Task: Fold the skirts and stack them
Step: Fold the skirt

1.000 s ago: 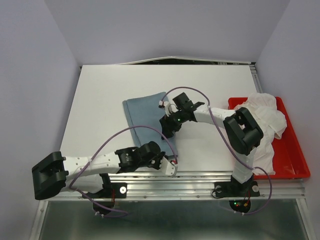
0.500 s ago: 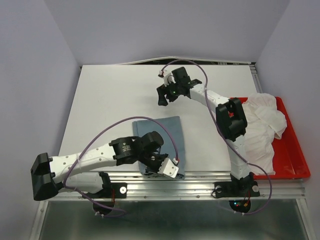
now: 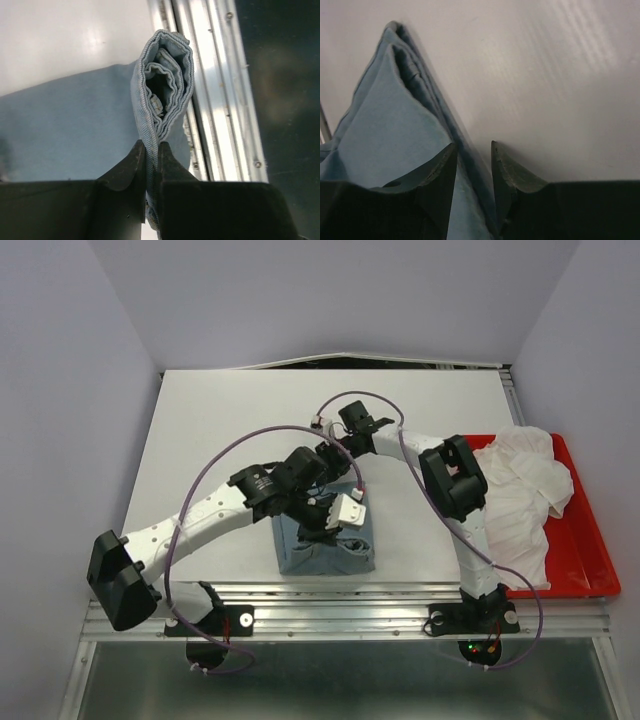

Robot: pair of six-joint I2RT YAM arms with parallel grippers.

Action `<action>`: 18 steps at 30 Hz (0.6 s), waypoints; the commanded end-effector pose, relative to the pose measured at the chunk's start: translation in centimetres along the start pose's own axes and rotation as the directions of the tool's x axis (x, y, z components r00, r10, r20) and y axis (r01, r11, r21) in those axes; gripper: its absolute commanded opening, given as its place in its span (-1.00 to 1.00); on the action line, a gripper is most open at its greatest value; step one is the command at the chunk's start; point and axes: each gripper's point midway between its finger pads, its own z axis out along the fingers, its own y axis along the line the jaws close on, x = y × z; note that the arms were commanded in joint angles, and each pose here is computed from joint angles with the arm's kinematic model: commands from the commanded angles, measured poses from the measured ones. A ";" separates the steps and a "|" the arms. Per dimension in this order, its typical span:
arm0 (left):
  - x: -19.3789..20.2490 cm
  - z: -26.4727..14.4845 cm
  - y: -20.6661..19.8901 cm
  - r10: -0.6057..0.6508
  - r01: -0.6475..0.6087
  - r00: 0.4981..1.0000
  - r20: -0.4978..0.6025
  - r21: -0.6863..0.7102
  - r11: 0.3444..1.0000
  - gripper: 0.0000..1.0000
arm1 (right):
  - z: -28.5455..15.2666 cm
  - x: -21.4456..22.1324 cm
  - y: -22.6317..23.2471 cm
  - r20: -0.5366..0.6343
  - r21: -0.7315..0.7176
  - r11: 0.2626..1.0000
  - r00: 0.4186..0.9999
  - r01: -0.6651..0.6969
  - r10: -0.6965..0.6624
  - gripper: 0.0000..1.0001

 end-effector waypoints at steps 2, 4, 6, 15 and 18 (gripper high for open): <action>-1.3 -2.1 5.1 0.086 -0.087 0.996 -0.021 -0.098 0.991 -1.00 | 1.3 4.9 4.7 -0.135 -0.146 0.987 0.990 -0.064 0.044 -0.21; -0.6 -1.8 6.7 0.101 -0.106 0.994 -0.053 -0.105 0.989 -1.00 | 1.3 5.3 5.2 -0.139 -0.166 0.982 0.988 -0.085 0.062 -0.21; -0.2 -2.1 8.7 0.105 -0.114 0.992 -0.072 -0.140 0.984 -0.99 | 1.3 5.2 5.5 -0.136 -0.181 0.979 0.988 -0.095 0.071 -0.21; 3.0 -3.1 15.5 0.057 -0.080 0.991 -0.121 -0.194 0.978 -0.95 | 1.4 5.4 5.5 -0.137 -0.185 0.977 0.988 -0.101 0.076 -0.22; 4.3 -3.1 16.6 0.040 -0.068 0.990 -0.138 -0.207 0.976 -0.92 | 1.5 5.4 5.4 -0.139 -0.184 0.978 0.987 -0.101 0.076 -0.22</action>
